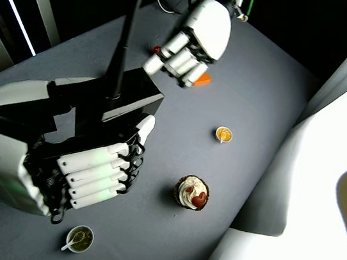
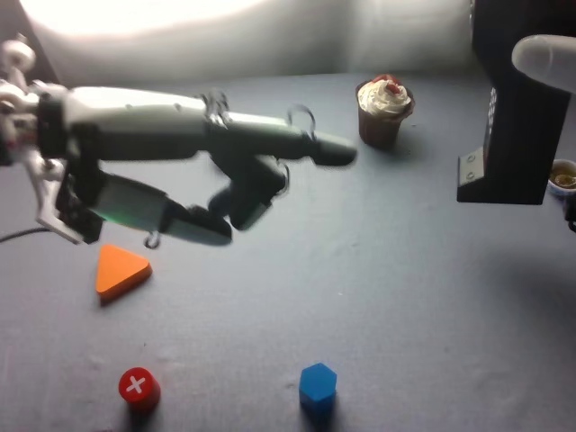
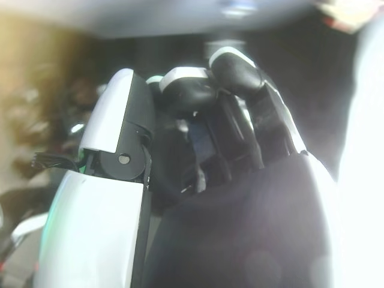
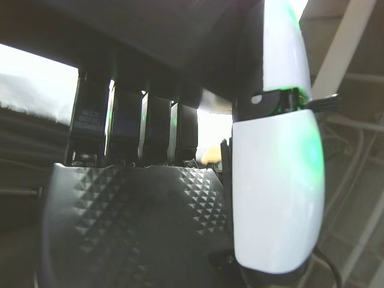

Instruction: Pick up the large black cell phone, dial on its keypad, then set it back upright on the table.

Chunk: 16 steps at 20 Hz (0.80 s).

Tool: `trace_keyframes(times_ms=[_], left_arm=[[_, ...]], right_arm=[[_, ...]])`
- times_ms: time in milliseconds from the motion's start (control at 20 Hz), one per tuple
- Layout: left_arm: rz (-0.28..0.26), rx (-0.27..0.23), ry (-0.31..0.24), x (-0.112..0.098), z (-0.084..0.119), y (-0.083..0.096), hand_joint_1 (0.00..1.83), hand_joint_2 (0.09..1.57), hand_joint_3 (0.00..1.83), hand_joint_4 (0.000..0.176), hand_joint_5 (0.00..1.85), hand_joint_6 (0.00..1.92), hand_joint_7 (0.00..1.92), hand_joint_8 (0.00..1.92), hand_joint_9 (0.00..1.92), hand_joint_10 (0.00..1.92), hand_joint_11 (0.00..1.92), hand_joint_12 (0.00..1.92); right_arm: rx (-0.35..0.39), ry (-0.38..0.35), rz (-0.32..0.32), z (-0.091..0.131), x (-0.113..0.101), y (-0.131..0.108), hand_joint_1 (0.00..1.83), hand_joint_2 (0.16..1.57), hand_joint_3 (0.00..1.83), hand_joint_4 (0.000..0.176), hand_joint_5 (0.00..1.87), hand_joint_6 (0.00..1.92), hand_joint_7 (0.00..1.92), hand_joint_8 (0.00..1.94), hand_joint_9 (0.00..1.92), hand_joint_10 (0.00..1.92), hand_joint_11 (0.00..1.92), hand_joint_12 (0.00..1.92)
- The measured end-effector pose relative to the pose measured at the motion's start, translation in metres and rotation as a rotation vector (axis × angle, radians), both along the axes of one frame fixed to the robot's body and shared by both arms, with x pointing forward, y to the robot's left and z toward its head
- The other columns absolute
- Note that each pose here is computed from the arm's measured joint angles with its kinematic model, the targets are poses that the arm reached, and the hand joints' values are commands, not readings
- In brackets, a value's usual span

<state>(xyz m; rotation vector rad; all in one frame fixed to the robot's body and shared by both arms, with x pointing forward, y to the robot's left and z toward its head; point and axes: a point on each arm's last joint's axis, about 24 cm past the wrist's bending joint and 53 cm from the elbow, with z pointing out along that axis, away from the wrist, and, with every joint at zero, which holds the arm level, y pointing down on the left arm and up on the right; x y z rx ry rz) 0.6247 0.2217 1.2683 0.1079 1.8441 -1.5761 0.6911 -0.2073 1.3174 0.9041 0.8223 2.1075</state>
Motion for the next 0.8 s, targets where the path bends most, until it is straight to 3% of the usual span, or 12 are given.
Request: trace_keyframes(times_ms=[50,100,200,300,350,400,450,550,600,700,800], left_arm=[[-0.017,0.01,-0.011,-0.005,0.001,0.002,1.31,1.28,0.0,0.154,0.05,0.0,0.66,1.59,0.74,1.92,0.34,1.92],[-0.038,0.03,-0.001,-0.011,-0.004,0.002,1.31,1.28,0.0,0.158,0.05,0.0,0.66,1.59,0.73,1.92,0.32,1.92],[-0.071,0.02,0.011,-0.018,-0.003,0.0,1.3,1.29,0.0,0.149,0.07,0.01,0.65,1.59,0.7,1.92,0.33,1.92],[-0.118,-0.069,-0.021,-0.027,0.021,0.004,1.3,1.29,0.0,0.123,0.09,0.01,0.66,1.6,0.72,1.92,0.27,1.92],[-0.136,-0.088,-0.042,-0.031,0.029,0.006,1.3,1.29,0.0,0.123,0.09,0.01,0.66,1.6,0.72,1.92,0.27,1.92],[-0.168,-0.106,-0.063,-0.038,0.035,0.006,1.3,1.29,0.0,0.084,0.11,0.01,0.65,1.59,0.65,1.92,0.3,1.92],[-0.181,-0.115,-0.055,-0.041,0.036,0.003,1.29,1.29,0.0,0.062,0.11,0.01,0.64,1.6,0.63,1.92,0.31,1.92],[-0.154,-0.148,-0.046,-0.034,0.041,0.005,1.27,1.3,0.0,0.008,0.13,0.01,0.64,1.62,0.69,1.92,0.36,1.92],[-0.124,-0.168,-0.041,-0.027,0.045,0.007,1.04,1.3,0.0,0.0,0.17,0.01,0.7,1.69,0.7,1.92,0.44,1.91],[-0.007,-0.225,0.01,-0.001,0.05,0.017,0.67,1.24,0.0,0.0,0.37,0.01,0.69,1.15,0.64,1.5,0.52,1.67],[0.097,-0.22,0.049,0.021,0.043,0.028,0.47,1.25,0.0,0.0,0.54,0.01,0.69,0.52,0.64,0.93,0.47,1.36]], right_arm=[[0.008,0.002,-0.007,0.0,0.001,-0.003,1.36,1.16,0.0,0.0,0.89,1.06,0.84,1.14,0.83,1.39,0.69,1.37],[0.015,0.0,-0.014,0.001,0.002,-0.006,1.46,1.14,0.0,0.0,0.9,0.99,0.87,1.06,0.87,1.24,0.73,1.61],[0.035,-0.009,-0.021,0.002,0.003,-0.008,1.48,1.15,0.0,0.0,0.87,1.02,0.85,1.08,0.85,1.25,0.72,1.69],[0.041,-0.016,-0.015,0.001,0.003,-0.001,1.48,1.15,0.0,0.0,0.9,0.98,0.86,1.09,0.84,1.26,0.72,1.69],[0.043,-0.022,-0.012,0.001,0.003,0.001,1.48,1.15,0.0,0.0,0.9,0.98,0.86,1.09,0.84,1.26,0.72,1.69],[0.037,-0.038,-0.011,0.001,0.002,0.003,1.48,1.15,0.0,0.0,0.88,1.01,0.83,1.11,0.84,1.26,0.74,1.67],[0.039,-0.049,-0.015,0.001,0.003,0.003,1.48,1.15,0.0,0.0,0.87,1.02,0.82,1.12,0.84,1.27,0.73,1.69],[0.037,-0.058,-0.022,-0.003,0.004,0.001,1.48,1.15,0.0,0.0,0.9,0.97,0.82,1.11,0.85,1.25,0.77,1.66],[0.035,-0.059,-0.026,-0.005,0.005,0.001,1.48,1.14,0.0,0.0,0.89,0.97,0.84,1.06,0.86,1.24,0.78,1.65],[0.025,-0.058,-0.035,-0.013,0.006,-0.002,1.48,1.13,0.0,0.0,0.92,0.99,0.88,0.99,0.87,1.21,0.78,1.63],[0.034,-0.065,-0.046,-0.019,0.004,-0.004,1.48,1.13,0.0,0.0,0.92,0.97,0.88,1.0,0.89,1.17,0.82,1.61]])
